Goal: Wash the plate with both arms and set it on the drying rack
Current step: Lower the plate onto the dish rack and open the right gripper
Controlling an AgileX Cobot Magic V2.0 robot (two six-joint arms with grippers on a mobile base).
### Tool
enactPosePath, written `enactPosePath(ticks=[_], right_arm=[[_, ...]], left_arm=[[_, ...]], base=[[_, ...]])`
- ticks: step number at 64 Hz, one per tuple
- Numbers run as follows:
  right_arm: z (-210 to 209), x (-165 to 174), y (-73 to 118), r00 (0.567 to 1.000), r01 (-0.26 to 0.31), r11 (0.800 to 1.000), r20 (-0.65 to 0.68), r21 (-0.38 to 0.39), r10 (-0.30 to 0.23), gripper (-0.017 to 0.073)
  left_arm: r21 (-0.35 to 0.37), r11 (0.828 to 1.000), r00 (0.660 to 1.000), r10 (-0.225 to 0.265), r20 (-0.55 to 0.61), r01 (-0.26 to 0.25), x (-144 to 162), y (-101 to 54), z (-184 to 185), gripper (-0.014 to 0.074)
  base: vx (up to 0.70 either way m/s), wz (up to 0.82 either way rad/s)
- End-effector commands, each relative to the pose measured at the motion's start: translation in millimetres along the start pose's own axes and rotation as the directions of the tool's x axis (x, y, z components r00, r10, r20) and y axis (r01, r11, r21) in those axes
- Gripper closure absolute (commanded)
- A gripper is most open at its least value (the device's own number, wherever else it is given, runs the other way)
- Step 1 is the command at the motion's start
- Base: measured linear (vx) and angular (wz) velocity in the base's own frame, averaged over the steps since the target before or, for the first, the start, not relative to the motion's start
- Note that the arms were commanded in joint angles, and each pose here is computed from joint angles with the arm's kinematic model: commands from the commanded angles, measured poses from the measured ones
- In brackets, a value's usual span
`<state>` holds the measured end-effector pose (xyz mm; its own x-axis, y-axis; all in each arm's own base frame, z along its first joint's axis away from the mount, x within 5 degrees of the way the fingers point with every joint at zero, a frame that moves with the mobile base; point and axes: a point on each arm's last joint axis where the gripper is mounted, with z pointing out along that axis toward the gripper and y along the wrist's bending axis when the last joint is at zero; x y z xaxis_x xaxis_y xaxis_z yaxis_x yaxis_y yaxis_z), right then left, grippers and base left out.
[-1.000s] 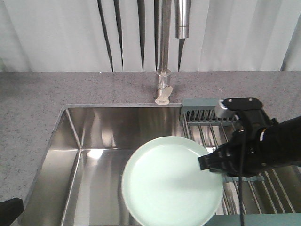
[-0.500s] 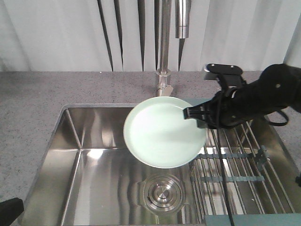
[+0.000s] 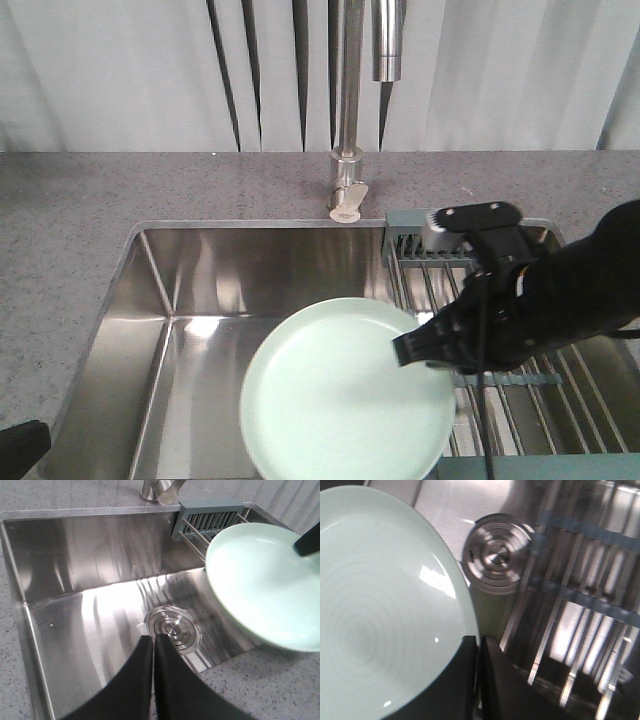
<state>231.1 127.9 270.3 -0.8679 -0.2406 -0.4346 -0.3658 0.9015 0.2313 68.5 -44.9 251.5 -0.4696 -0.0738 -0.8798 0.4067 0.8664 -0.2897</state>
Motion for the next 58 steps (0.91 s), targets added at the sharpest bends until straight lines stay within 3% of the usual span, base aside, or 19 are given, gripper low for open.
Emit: enactPosePath(ticks=[1,11,19,26,31,39,46,52,58], right_arm=[[2,-19,20.2,0.98,-0.034,0.998,0.196,-0.061,0.045,0.0561],[17,-56,10.4,0.962,-0.09,0.995,0.257,-0.041,0.097,0.0561],[10,-77,-23.1,0.959,-0.151,0.988,0.248,0.029,0.139,0.0561],[-13,-76,-58.4,0.965,-0.181,0.973,0.214,0.142,0.148,0.0561],[-32,-68,-84.4,0.971,-0.183,0.949,0.198,0.259,0.133,0.0561],[-58,-54,-120.7,0.975,-0.2,0.887,0.174,0.417,0.138,0.0561],[-65,-48,-138.1,0.983,-0.176,0.842,0.13,0.509,0.127,0.0561],[-60,-48,-142.6,0.989,-0.147,0.83,0.1,0.538,0.11,0.0561],[-47,-50,-148.1,0.991,-0.136,0.832,0.072,0.538,0.115,0.0561]], left_arm=[[0.002,1.0,0.998,-0.024,0.062,0.024,-11,-1.9,-2,0.0599],[0.002,1.0,0.998,-0.024,0.062,0.024,-11,-1.9,-2,0.0599],[0.002,1.0,0.998,-0.024,0.062,0.024,-11,-1.9,-2,0.0599],[0.002,1.0,0.998,-0.024,0.062,0.024,-11,-1.9,-2,0.0599],[0.003,1.0,0.998,-0.024,0.061,0.024,-11,-1.9,-2,0.0599],[0.003,1.0,0.998,-0.024,0.061,0.024,-11,-1.9,-2,0.0599],[0.003,1.0,0.998,-0.024,0.061,0.024,-11,-1.9,-2,0.0599],[0.003,1.0,0.998,-0.024,0.061,0.024,-11,-1.9,-2,0.0599],[0.003,1.0,0.998,-0.024,0.061,0.024,-11,-1.9,-2,0.0599]], base=[[0.0,0.0],[0.0,0.0],[0.0,0.0],[0.0,0.0],[0.0,0.0],[0.0,0.0],[0.0,0.0],[0.0,0.0],[0.0,0.0]])
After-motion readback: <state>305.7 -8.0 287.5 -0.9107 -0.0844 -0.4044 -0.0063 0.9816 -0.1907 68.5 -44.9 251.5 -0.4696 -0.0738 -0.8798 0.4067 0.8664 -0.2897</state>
